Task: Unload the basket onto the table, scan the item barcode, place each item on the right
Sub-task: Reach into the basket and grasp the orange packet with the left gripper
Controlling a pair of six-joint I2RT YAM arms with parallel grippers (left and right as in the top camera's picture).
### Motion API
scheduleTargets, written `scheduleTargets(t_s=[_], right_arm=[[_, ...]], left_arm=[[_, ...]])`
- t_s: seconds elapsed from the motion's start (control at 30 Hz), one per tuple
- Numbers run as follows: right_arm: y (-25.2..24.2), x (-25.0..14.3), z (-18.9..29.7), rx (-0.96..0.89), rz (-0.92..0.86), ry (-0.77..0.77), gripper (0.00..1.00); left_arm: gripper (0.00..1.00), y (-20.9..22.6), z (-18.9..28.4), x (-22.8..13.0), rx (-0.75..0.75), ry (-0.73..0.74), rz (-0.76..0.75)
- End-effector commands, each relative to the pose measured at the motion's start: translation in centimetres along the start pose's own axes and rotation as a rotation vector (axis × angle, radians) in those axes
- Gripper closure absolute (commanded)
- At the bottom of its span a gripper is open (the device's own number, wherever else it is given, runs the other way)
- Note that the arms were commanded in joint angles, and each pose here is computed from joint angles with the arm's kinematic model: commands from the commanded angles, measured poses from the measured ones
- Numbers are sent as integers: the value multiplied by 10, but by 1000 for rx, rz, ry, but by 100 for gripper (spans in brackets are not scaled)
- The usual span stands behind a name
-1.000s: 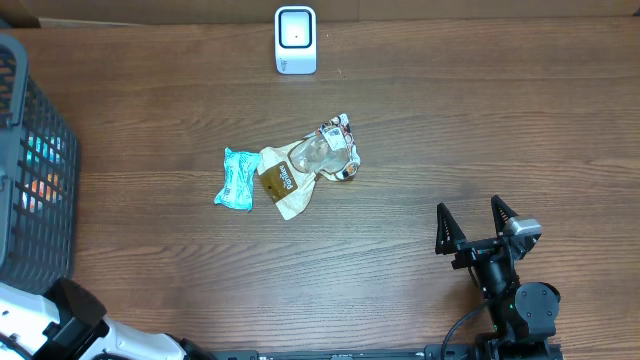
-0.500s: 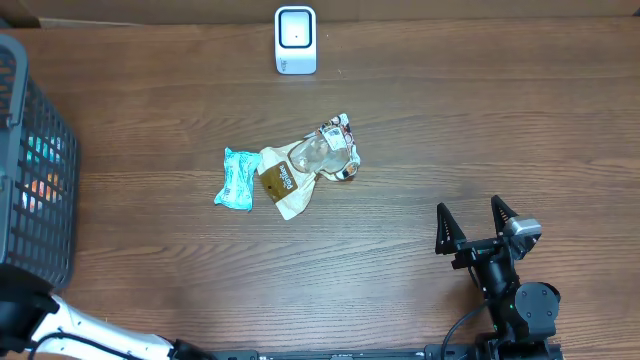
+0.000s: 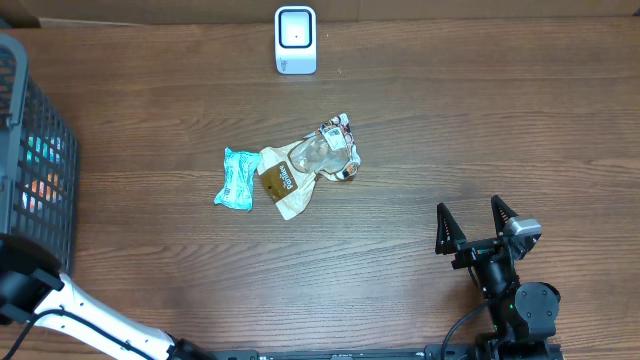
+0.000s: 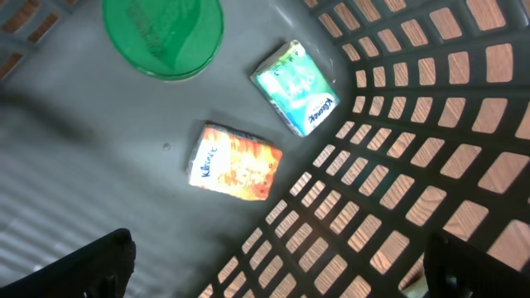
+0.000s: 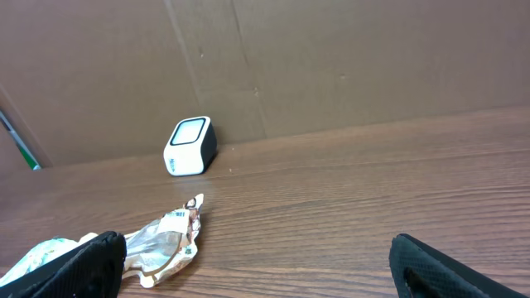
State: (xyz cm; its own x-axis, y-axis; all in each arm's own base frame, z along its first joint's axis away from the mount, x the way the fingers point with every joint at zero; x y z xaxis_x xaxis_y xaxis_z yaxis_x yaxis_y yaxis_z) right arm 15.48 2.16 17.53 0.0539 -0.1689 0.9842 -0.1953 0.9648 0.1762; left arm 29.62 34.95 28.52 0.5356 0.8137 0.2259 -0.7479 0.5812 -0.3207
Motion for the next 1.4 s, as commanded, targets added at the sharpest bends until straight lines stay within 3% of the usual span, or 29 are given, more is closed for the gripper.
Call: scheduleTargets(t_s=[0.0, 0.33, 0.6, 0.9, 0.93, 0.97, 1.03, 1.1, 1.13, 1.17, 1.37], right_arm=[[0, -2, 0, -4, 1, -1, 0], [0, -2, 0, -4, 1, -1, 0], [0, -2, 0, -4, 1, -1, 0], [0, -2, 0, -4, 1, -2, 0], [0, -2, 0, -4, 1, -1, 0], [0, -2, 0, -4, 1, -1, 0], [0, -2, 0, -4, 1, -1, 0], [0, -2, 0, -4, 1, -1, 0], [0, -2, 0, -4, 1, -1, 0], [0, -2, 0, -4, 1, -1, 0], [0, -2, 0, -4, 1, -1, 0]], left_arm=[[2, -4, -9, 1, 47, 10, -48], [2, 0, -43, -2, 119, 67, -37], [10, 24, -120, -27, 148, 222, -10], [20, 7, -160, -39, 149, 228, -69], [23, 5, -161, -40, 157, 229, -77], [32, 2, -163, -41, 178, 229, -91], [56, 1, -164, -41, 216, 227, -105], [73, 2, -163, -41, 230, 229, -107], [88, 2, -163, -42, 232, 231, -106], [95, 3, -163, -42, 232, 233, -104], [96, -1, -150, -37, 211, 212, -85]])
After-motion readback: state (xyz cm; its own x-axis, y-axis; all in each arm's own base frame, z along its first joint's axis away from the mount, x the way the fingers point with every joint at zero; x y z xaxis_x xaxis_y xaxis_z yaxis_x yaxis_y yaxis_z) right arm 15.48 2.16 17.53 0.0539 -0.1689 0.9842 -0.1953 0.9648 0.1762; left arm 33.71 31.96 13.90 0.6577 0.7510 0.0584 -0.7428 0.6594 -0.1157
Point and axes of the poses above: each gripper's point midway between its finger pads, its own z axis back along the fingers, its own y axis along the line the jaws close on, x = y × z, the point moved 9 cm from there along z, back along the fingers, and after that the axes turned 3 degrees about z, right-handed, at the moved point
